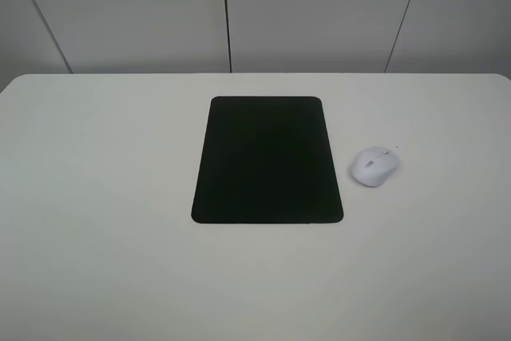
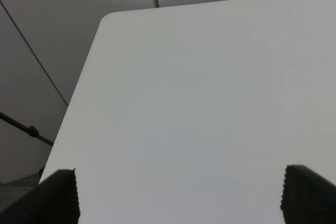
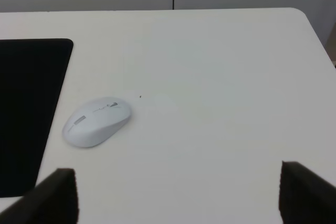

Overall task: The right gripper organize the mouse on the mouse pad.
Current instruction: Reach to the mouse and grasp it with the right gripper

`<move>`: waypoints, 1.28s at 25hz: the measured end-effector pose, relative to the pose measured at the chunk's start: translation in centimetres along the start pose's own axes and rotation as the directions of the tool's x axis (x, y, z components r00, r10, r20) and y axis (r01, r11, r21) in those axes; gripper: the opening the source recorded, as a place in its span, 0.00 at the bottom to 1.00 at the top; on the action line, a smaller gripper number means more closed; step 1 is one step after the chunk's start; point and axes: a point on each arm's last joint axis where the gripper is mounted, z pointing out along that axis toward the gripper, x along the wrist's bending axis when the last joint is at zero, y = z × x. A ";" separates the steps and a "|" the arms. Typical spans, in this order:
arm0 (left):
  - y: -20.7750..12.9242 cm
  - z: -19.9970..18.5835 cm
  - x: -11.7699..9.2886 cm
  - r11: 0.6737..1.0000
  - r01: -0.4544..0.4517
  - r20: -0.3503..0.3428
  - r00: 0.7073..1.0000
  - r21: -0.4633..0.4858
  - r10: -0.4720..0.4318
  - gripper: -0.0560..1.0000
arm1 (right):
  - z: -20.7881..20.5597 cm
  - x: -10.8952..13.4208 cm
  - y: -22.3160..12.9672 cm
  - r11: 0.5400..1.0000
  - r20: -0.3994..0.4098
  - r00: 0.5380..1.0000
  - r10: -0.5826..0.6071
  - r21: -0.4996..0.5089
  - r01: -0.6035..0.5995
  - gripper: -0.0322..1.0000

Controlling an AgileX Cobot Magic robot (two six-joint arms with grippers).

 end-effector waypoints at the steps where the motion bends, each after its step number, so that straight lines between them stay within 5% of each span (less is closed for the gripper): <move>1: 0.0 0.0 0.0 1.000 0.000 0.000 1.000 0.000 0.000 0.80 | 0.0 0.0 0.0 1.000 0.000 1.000 0.000 0.000 0.000 0.77; 18: 0.0 0.0 0.0 1.000 0.000 0.000 1.000 0.000 0.000 0.80 | 0.1 0.0 0.0 1.000 0.000 1.000 -0.001 0.006 0.001 0.77; 25: 0.0 0.0 0.0 1.000 0.000 0.000 1.000 0.000 0.000 0.80 | 4.0 0.4 3.6 0.965 0.016 0.999 0.041 0.257 -0.044 0.77; 32: 0.0 0.0 0.0 1.000 0.000 0.000 1.000 0.000 0.000 0.80 | 11.6 1.1 7.5 0.847 0.092 0.988 0.124 0.508 -0.154 0.77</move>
